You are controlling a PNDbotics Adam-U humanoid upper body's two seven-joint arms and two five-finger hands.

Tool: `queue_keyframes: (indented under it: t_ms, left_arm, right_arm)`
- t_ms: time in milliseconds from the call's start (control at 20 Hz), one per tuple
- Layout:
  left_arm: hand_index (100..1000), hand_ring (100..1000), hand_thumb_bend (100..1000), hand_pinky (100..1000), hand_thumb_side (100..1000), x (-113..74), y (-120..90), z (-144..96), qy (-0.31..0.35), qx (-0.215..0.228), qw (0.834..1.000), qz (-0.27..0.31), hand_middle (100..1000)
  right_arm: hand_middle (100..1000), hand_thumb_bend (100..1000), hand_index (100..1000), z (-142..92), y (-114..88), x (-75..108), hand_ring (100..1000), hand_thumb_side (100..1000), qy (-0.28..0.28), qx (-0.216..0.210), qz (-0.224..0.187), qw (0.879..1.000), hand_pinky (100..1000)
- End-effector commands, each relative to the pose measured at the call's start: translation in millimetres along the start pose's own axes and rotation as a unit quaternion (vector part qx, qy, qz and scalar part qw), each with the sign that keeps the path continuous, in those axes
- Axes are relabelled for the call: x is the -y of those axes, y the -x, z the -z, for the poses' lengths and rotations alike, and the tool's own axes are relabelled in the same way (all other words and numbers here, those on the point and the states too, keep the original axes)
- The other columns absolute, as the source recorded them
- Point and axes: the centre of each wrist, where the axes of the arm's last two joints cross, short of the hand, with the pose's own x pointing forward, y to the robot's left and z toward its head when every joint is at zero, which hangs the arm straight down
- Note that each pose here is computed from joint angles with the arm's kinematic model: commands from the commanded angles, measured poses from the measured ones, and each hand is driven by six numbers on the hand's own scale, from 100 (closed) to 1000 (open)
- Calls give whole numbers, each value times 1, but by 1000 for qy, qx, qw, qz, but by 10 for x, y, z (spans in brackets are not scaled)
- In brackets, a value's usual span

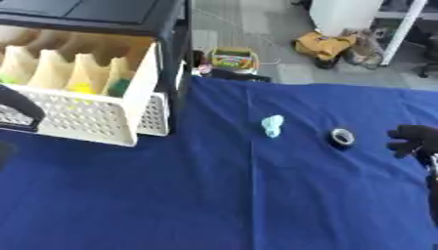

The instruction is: Pick up objects from table and place into drawer.

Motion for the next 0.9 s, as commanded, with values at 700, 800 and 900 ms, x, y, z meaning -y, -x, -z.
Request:
queue_keyframes:
  t_ms: [700, 800, 900]
  left_arm:
    - [784, 100, 100, 113, 596, 91, -62, 166, -210, 106, 960, -155, 100]
    - [793, 100, 100, 108, 633, 156, -61, 187, -235, 118, 948, -179, 100]
    - [814, 100, 100, 142, 655, 233, -67, 214, -255, 128, 936, -205, 100]
  right_arm:
    - [401, 168, 717, 60, -50, 109, 725, 907, 8, 28, -13, 1000, 659]
    - [404, 170, 719, 68, -53, 134, 726, 911, 8, 33, -17, 999, 659]
    - [406, 172, 720, 84, -58, 164, 727, 914, 9, 38, -21, 999, 658]
